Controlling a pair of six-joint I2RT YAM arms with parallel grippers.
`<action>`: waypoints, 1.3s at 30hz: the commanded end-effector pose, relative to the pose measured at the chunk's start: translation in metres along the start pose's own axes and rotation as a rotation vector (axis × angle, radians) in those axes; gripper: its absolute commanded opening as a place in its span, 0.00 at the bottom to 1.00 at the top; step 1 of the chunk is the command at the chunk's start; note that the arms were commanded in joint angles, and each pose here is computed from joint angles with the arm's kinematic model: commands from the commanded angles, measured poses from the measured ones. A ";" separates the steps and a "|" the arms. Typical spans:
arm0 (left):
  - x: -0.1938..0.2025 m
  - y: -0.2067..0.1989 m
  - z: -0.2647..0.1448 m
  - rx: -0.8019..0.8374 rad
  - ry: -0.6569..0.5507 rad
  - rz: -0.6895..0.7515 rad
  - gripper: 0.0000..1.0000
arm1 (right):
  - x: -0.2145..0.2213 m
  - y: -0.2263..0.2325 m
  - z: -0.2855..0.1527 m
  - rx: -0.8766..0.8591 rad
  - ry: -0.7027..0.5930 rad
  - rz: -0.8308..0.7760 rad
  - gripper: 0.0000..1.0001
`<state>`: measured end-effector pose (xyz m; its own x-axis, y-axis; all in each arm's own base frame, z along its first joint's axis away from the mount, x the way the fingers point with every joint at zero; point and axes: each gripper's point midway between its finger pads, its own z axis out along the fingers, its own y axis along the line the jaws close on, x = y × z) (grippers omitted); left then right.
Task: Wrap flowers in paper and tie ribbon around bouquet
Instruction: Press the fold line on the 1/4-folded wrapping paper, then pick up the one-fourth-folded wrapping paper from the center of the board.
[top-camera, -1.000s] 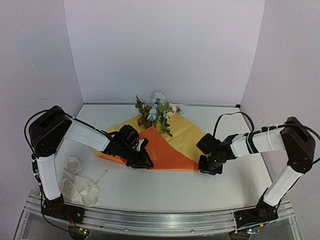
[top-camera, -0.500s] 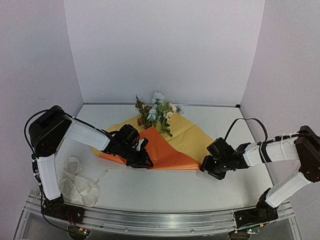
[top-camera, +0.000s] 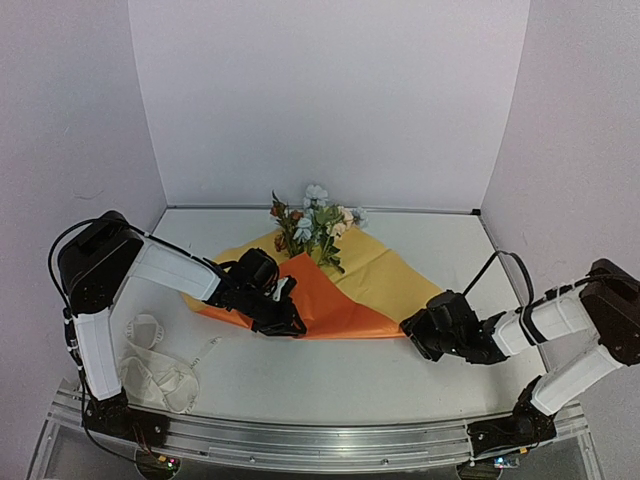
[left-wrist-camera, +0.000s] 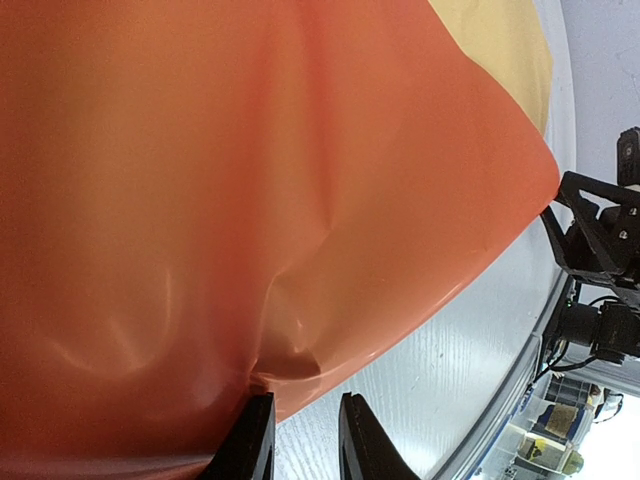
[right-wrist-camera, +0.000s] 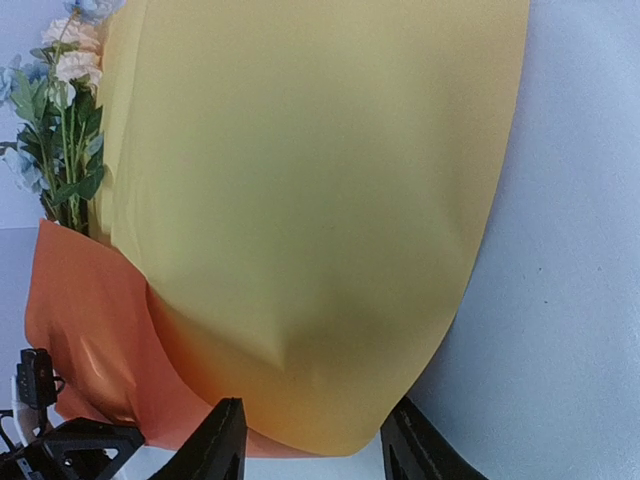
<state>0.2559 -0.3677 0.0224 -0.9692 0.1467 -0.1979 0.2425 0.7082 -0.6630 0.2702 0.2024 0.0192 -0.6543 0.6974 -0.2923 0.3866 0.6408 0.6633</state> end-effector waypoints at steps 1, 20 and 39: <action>-0.005 0.006 0.001 -0.032 -0.004 -0.016 0.25 | -0.006 -0.001 -0.001 -0.069 -0.048 0.048 0.54; -0.006 0.005 0.003 -0.032 -0.001 -0.022 0.25 | 0.012 0.006 0.004 -0.165 -0.017 0.013 0.37; -0.017 -0.024 -0.010 0.031 -0.010 0.015 0.26 | -0.031 -0.011 -0.032 0.018 -0.204 -0.148 0.00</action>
<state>0.2601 -0.3737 0.0320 -0.9693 0.1503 -0.1945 0.2431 0.7036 -0.6677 0.2669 0.1932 0.0397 -0.6041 0.6871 -0.4037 0.2722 0.6540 0.7058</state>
